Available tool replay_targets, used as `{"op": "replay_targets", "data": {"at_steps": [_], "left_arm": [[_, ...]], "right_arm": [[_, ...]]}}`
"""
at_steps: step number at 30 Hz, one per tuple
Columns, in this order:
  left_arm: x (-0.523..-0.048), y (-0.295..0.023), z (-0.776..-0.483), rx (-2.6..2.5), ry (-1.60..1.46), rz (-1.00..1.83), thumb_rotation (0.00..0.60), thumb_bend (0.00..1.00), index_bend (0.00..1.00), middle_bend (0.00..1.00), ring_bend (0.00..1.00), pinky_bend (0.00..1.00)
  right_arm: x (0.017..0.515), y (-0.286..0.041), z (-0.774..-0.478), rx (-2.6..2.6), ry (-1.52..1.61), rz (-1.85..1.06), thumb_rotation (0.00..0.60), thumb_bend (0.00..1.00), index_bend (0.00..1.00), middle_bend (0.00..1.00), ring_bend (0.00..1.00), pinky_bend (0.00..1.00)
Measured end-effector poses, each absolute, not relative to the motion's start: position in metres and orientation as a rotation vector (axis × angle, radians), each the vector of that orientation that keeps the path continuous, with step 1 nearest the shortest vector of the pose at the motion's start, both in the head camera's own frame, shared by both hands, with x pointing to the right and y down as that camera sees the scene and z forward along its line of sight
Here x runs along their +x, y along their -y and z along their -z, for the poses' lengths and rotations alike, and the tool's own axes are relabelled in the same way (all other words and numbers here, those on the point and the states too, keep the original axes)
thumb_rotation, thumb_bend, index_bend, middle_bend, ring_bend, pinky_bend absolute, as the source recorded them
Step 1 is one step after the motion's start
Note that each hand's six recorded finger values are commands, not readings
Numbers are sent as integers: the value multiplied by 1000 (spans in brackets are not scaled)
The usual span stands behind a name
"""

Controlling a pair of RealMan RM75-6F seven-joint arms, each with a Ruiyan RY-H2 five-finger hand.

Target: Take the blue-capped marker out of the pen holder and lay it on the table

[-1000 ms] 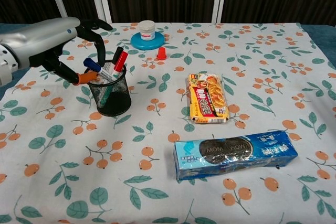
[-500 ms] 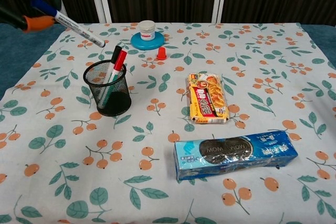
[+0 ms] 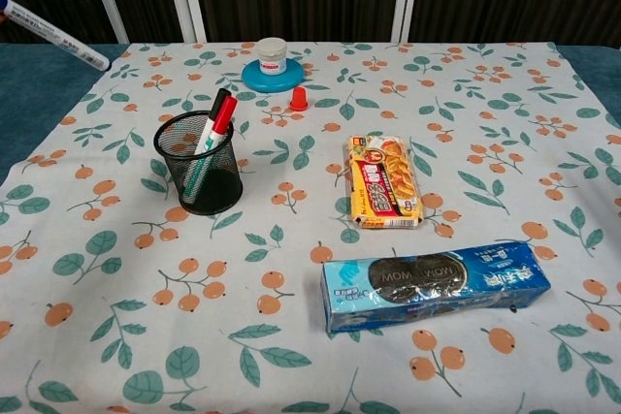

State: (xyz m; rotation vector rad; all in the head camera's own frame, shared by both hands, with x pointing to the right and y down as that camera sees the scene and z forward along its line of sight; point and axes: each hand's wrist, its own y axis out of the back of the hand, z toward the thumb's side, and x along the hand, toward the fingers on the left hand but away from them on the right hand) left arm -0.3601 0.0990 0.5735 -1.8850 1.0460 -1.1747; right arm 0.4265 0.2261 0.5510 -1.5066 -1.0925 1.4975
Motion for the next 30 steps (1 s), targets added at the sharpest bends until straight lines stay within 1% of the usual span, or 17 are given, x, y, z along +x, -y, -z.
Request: {"op": "replay_targets", "data": {"at_steps": [6,12,20,30], "left_arm": [[-371,-93,-610,-1914,-1046,1249,600,368,553,63,0,0],[-351,-83,-641,-1951,-1019,1245,600,368,554,65,0,0],[-322,-68,-660,-1966,-981,1221,600,368,554,73,0,0],[-304,-69,-687,-1941,-917,1315,600,368,541,71,0,0]], "right_arm": [[427,-226,-551,-1507,1095,-1499,600,99,95,9,62,175],[427,-226,-551,-1507,1097,-1498,600,99,93,9,62,175],[428,-226,-551,-1508,1099,-1497,600,99,94,9,62,175],[427,-226,-551,-1509,1097,-1496,600,98,94,9,62,175]]}}
